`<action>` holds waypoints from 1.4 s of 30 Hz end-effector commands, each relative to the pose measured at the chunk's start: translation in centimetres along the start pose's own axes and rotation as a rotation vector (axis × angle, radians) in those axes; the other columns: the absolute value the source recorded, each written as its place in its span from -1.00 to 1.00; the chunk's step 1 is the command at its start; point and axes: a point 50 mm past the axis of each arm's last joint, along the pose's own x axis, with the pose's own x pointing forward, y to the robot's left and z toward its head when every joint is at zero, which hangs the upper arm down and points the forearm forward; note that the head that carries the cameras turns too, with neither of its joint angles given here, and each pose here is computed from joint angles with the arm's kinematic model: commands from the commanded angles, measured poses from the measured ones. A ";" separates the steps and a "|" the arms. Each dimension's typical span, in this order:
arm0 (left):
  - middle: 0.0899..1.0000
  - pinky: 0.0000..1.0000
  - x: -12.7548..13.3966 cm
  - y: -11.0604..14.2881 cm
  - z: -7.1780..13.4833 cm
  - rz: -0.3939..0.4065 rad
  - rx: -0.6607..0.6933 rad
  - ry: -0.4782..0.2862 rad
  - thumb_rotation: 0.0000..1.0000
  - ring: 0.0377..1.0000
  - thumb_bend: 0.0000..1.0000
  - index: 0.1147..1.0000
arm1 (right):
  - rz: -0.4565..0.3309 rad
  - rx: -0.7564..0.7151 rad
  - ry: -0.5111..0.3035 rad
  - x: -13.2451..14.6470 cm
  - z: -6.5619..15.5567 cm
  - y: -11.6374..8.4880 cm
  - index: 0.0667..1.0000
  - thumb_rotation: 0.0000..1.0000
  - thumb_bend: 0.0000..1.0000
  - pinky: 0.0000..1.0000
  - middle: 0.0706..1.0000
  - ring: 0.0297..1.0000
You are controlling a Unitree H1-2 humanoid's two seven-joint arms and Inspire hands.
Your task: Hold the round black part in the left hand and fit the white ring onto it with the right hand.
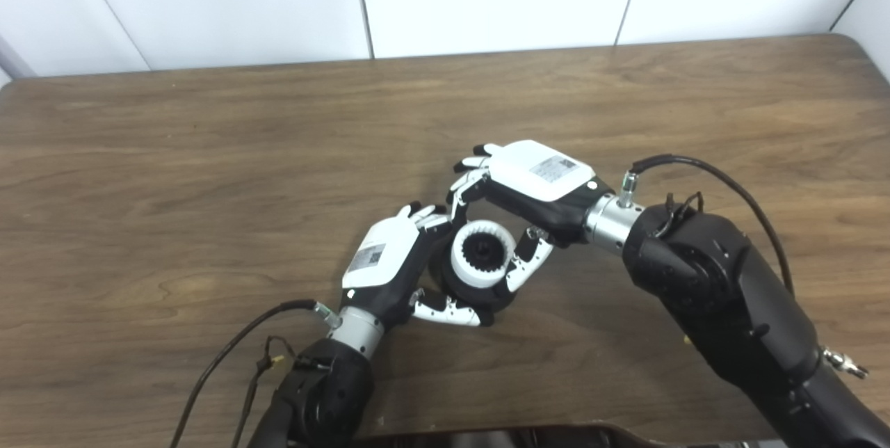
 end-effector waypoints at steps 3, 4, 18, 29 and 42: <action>0.56 1.00 0.2 0.1 0.4 0.004 0.015 -0.009 -0.90 0.83 0.05 -0.17 | 0.004 -0.018 0.001 0.2 0.1 -0.9 -0.11 -0.72 0.05 0.98 0.53 0.81; 0.56 1.00 0.2 0.2 0.4 0.004 0.015 -0.009 -0.90 0.82 0.05 -0.17 | 0.013 -0.022 0.015 0.1 0.1 -1.0 -0.10 -0.71 0.05 0.99 0.53 0.83; 0.55 1.00 0.3 0.0 0.0 0.002 0.030 -0.008 -0.90 0.80 0.05 -0.17 | -0.073 0.012 0.027 -0.1 -0.3 -4.5 0.40 0.00 1.00 0.92 0.65 0.88; 0.54 1.00 0.2 0.0 -0.3 -0.004 0.042 0.005 -0.90 0.80 0.05 -0.17 | -0.173 0.016 0.014 -1.4 0.5 -8.7 0.39 0.07 1.00 0.92 0.66 0.90; 0.56 1.00 0.3 0.7 -0.2 -0.063 0.163 0.070 -0.57 0.77 0.79 0.13 | -0.221 0.033 0.070 -2.0 -0.5 -9.9 0.31 0.06 1.00 0.90 0.63 0.90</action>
